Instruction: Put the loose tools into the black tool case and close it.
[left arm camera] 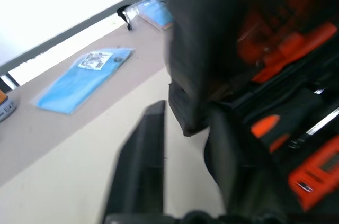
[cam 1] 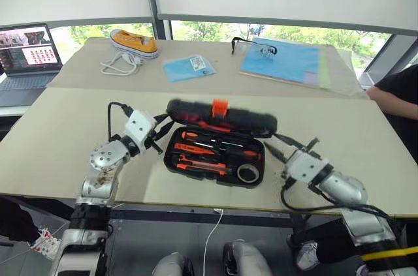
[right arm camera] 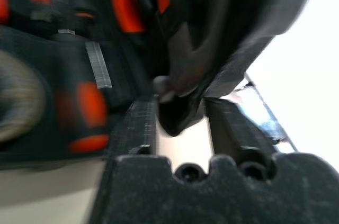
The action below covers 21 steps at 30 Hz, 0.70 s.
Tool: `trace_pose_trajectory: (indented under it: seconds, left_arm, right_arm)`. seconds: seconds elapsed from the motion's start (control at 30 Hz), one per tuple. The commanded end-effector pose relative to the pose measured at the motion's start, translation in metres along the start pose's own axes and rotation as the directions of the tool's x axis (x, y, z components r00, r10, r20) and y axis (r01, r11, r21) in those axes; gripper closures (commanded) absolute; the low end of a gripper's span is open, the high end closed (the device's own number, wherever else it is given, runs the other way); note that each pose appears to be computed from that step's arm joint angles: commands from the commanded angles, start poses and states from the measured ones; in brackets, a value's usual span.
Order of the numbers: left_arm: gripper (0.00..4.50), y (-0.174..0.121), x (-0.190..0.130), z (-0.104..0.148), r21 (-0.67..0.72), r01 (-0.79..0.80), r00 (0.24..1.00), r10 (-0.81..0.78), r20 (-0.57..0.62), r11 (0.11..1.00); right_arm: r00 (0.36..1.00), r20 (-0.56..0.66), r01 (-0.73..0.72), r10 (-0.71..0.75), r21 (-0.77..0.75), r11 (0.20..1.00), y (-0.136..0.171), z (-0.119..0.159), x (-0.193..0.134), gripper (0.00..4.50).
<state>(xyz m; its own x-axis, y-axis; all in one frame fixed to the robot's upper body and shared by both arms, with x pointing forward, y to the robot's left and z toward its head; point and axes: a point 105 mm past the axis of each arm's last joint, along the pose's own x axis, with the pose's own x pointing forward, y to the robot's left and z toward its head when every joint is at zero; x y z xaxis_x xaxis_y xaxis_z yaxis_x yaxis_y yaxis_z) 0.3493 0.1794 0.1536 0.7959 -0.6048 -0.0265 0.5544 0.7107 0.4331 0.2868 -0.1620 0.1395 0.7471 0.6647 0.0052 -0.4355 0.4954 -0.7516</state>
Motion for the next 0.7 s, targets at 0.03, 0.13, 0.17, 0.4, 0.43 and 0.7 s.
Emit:
trace_pose_trajectory:
  seconds: [0.03,0.13,0.17,0.4,0.43,0.7]
  left_arm:
    - [1.60,0.032,-0.038,0.011,-0.057,-0.031,0.998,0.028,-0.053,0.998]
    - [1.24,0.049,-0.047,-0.003,-0.112,-0.012,0.989,-0.004,-0.147,0.994]
    - [1.24,0.053,-0.043,-0.005,-0.126,0.003,0.986,-0.024,-0.163,0.992]
    - [2.32,0.071,0.015,0.006,-0.025,0.086,0.989,-0.089,-0.119,0.996]
    - [2.62,0.065,0.029,0.007,-0.012,0.123,0.985,-0.124,-0.117,0.992]
    - [4.42,0.012,0.108,0.013,0.095,0.307,0.944,-0.291,-0.157,0.947]
  right_arm:
    - [0.987,-0.031,-0.144,0.155,0.232,0.962,-0.005,0.019,-0.028,1.49]
    - [0.925,-0.040,-0.327,0.379,0.427,0.843,0.026,0.026,-0.050,1.49]
    - [0.896,-0.032,-0.382,0.443,0.457,0.804,0.038,0.028,-0.055,1.49]
    - [0.846,-0.052,-0.449,0.531,0.470,0.760,0.059,0.023,-0.048,3.25]
    - [0.843,-0.057,-0.453,0.535,0.460,0.764,0.060,0.021,-0.045,3.56]
    - [0.807,-0.070,-0.509,0.586,0.420,0.751,0.066,0.009,-0.024,4.50]
